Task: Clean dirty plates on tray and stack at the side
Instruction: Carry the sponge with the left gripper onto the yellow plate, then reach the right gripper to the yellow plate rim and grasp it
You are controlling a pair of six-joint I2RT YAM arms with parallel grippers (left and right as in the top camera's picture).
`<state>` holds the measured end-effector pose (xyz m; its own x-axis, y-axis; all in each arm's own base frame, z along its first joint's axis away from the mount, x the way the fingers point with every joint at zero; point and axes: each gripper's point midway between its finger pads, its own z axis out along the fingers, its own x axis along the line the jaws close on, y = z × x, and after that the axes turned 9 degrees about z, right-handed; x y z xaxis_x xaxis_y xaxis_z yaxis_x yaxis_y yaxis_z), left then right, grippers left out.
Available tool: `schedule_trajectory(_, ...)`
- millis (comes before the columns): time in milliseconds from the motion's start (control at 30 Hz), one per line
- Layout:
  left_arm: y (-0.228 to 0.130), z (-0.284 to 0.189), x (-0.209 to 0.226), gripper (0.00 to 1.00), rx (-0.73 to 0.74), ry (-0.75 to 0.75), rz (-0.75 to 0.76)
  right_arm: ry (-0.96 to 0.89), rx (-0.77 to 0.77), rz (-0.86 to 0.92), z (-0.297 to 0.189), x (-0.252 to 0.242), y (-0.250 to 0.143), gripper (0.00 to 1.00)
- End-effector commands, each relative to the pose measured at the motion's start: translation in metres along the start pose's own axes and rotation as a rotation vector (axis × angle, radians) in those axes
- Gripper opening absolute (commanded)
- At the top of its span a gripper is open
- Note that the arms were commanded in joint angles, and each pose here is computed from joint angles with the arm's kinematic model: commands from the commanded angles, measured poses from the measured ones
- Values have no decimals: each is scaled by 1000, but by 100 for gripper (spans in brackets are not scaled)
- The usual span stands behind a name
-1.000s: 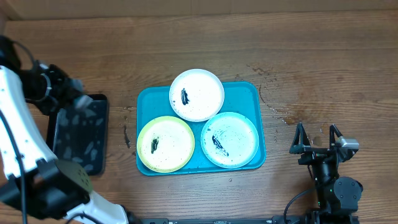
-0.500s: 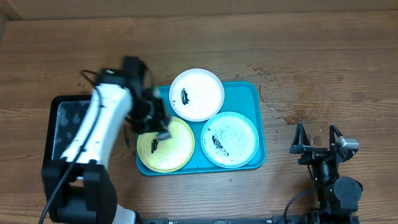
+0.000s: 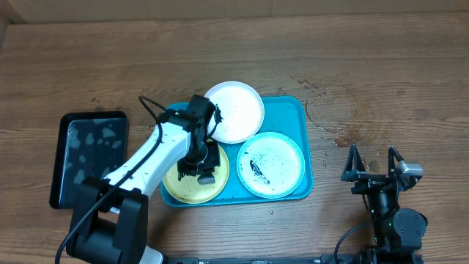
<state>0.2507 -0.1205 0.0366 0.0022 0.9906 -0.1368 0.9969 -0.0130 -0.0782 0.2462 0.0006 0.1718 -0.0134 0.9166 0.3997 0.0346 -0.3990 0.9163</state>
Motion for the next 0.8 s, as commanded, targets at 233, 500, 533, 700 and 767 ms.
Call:
schedule_trajectory(233, 15, -12, 2, 91, -60, 20, 54, -17, -8, -8, 0, -4, -1, 100)
schedule_trajectory(500, 50, -153, 21, 97, -177, 22, -108, -16, -8, -8, 0, -4, -1, 100)
schedule_trajectory(533, 51, -166, 28, 97, -190, 17, -146, -17, -8, -8, 0, -4, -1, 100)
schedule_trajectory(700, 44, -208, 89, 100, -216, -1, -478, -15, -10, -7, 0, -4, 0, 100)
schedule_trajectory(767, 39, -206, 102, 100, -191, -7, -534, 1, -44, 0, 0, 0, 8, 100)
